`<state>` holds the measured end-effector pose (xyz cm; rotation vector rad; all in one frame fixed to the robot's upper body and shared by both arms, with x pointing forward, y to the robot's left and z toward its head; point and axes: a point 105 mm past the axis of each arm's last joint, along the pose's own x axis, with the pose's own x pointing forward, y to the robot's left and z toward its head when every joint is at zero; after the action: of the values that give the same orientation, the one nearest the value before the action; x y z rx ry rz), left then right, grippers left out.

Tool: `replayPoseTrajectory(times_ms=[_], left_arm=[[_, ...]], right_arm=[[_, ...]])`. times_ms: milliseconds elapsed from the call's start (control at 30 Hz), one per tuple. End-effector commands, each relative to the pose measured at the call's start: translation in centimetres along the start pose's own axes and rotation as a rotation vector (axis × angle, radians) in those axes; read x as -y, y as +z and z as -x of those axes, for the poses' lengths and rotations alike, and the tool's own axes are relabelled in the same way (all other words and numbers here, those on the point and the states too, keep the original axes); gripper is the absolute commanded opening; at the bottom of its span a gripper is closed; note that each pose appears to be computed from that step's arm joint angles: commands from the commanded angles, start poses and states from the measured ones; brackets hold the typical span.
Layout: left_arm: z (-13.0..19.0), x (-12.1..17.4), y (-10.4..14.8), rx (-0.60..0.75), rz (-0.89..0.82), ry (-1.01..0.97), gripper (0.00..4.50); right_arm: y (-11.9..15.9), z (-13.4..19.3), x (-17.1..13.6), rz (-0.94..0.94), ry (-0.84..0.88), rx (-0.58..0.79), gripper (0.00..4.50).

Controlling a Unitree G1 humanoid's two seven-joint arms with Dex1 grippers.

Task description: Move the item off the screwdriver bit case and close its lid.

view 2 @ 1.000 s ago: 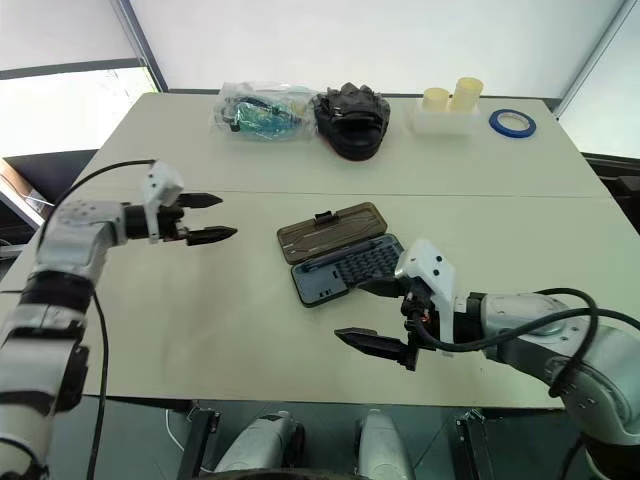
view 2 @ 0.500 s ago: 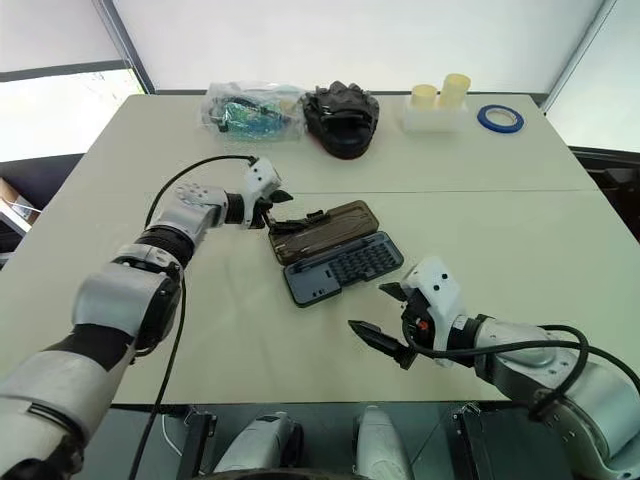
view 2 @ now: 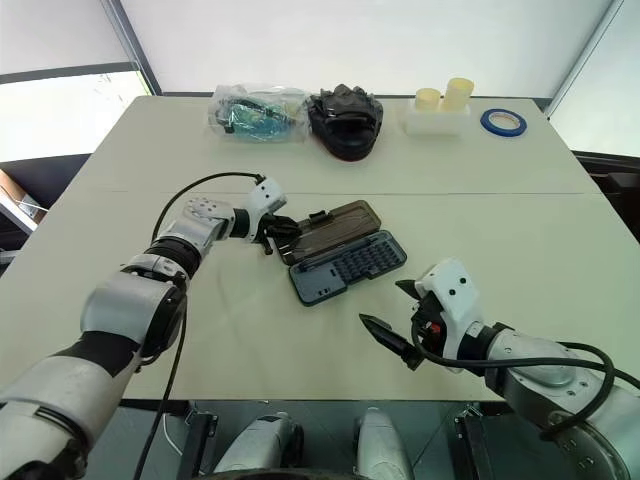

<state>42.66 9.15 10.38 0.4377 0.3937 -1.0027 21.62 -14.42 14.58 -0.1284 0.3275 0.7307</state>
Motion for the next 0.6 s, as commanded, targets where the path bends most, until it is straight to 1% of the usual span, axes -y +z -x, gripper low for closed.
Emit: replayPoseTrajectory(times_ms=[33, 133, 233, 267, 333, 400, 467, 500, 600], left_arm=[[-0.2, 1.5, -3.0, -0.127, 0.003, -0.095, 0.05], [0.0, 1.9, -3.6, -0.164, -0.027, -0.134, 0.05], [0.2, 1.7, -3.5, -0.169, -0.071, -0.133, 0.05], [0.2, 1.4, -2.8, -0.154, -0.140, -0.121, 0.05], [0.4, 0.9, -1.2, -0.151, -0.360, -0.101, 0.05], [0.6, 0.7, -0.4, -0.206, -0.628, -0.107, 0.05], [1.0, 0.7, 0.1, -0.262, -0.848, -0.142, 0.05], [1.2, 0.7, 0.4, -0.279, -0.928, -0.155, 0.05], [1.5, 0.2, 0.8, -0.318, -1.050, -0.142, 0.05]], right_arm=[[1.0, 0.2, -0.1, 0.034, 0.004, 0.038, 4.50], [0.9, 0.2, 0.0, 0.034, 0.008, 0.033, 4.50], [0.9, 0.1, 0.0, 0.032, 0.009, 0.033, 4.50], [0.9, 0.1, 0.1, 0.032, 0.009, 0.033, 4.50], [0.9, 0.1, 0.3, 0.031, 0.006, 0.034, 4.50], [0.9, 0.2, 0.5, 0.031, 0.002, 0.033, 4.50], [0.8, 0.3, 0.8, 0.033, -0.004, 0.031, 4.50], [0.8, 0.3, 0.9, 0.035, -0.008, 0.029, 4.50], [0.8, 0.3, 1.4, 0.039, -0.019, 0.035, 4.50]])
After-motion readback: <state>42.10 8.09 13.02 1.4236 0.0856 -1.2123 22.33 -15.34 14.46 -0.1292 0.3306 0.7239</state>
